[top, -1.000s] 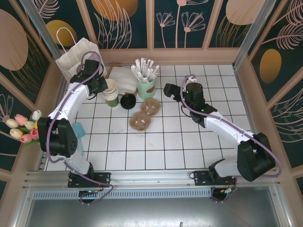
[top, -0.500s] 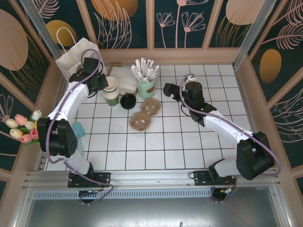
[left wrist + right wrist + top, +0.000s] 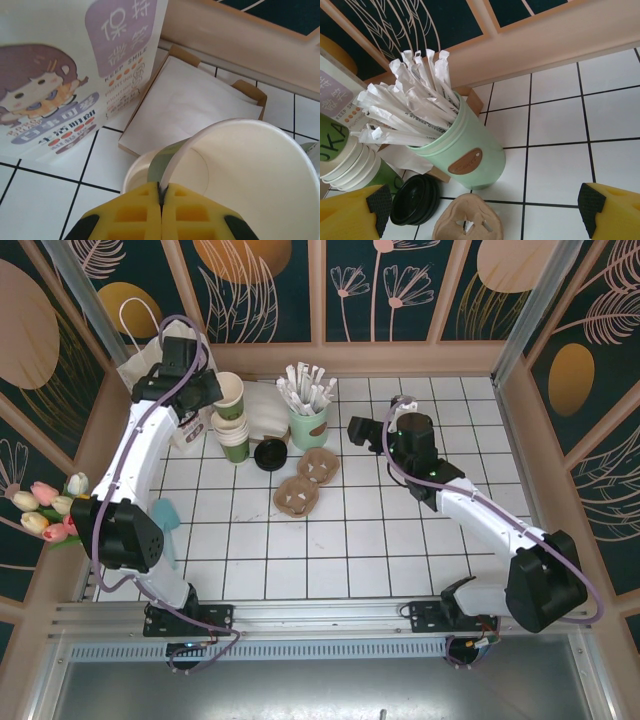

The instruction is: Pack the takeout coffee

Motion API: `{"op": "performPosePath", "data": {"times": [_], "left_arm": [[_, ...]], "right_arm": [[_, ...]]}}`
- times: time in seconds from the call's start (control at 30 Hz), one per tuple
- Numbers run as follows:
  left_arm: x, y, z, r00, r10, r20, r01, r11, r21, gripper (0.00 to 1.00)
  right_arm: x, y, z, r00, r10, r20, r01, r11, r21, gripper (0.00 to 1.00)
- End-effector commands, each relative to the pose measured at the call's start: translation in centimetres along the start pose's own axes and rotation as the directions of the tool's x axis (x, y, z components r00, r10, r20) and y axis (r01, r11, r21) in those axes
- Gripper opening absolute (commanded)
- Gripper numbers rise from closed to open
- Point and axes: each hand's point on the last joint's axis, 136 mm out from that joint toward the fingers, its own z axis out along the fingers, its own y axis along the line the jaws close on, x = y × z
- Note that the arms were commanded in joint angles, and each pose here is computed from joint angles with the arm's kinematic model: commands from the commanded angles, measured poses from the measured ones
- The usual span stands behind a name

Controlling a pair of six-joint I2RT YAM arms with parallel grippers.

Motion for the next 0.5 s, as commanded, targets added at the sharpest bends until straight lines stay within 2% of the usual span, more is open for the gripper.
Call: {"op": "performPosePath", "data": {"times": [0.0,0.1,0.23,0.33,0.47], "left_arm": [[0.0,0.3,-0.6,0.999,0.046,-0.026,-0.047,0.998,-0.032,0.0],[-0.8,-0.1,-2.0,0.998,0.059,-0.017,-0.059,0.998,-0.016,0.0],[-0.1,-0.7,-4.1,0.993,0.095,-0.073,-0.093,0.995,0.029,0.0],[1.5,-0.9,-5.8,0.986,0.126,-0.107,-0.12,0.991,0.065,0.0],[4.7,-3.4,-7.8,0.966,0.212,-0.15,-0.18,0.962,0.205,0.0]], "right_arm": [[0.4,0.8,-0.5,0.999,-0.037,-0.006,0.037,0.999,-0.033,0.98],[0.6,0.8,-0.4,0.999,-0.042,-0.01,0.041,0.999,-0.032,0.98],[0.7,1.1,-0.9,0.999,-0.041,-0.028,0.04,0.998,-0.041,0.99],[0.6,1.2,-1.5,0.998,-0.028,-0.053,0.025,0.998,-0.05,0.99],[0.4,0.5,-2.2,0.994,0.063,-0.092,-0.067,0.997,-0.043,0.99]]}}
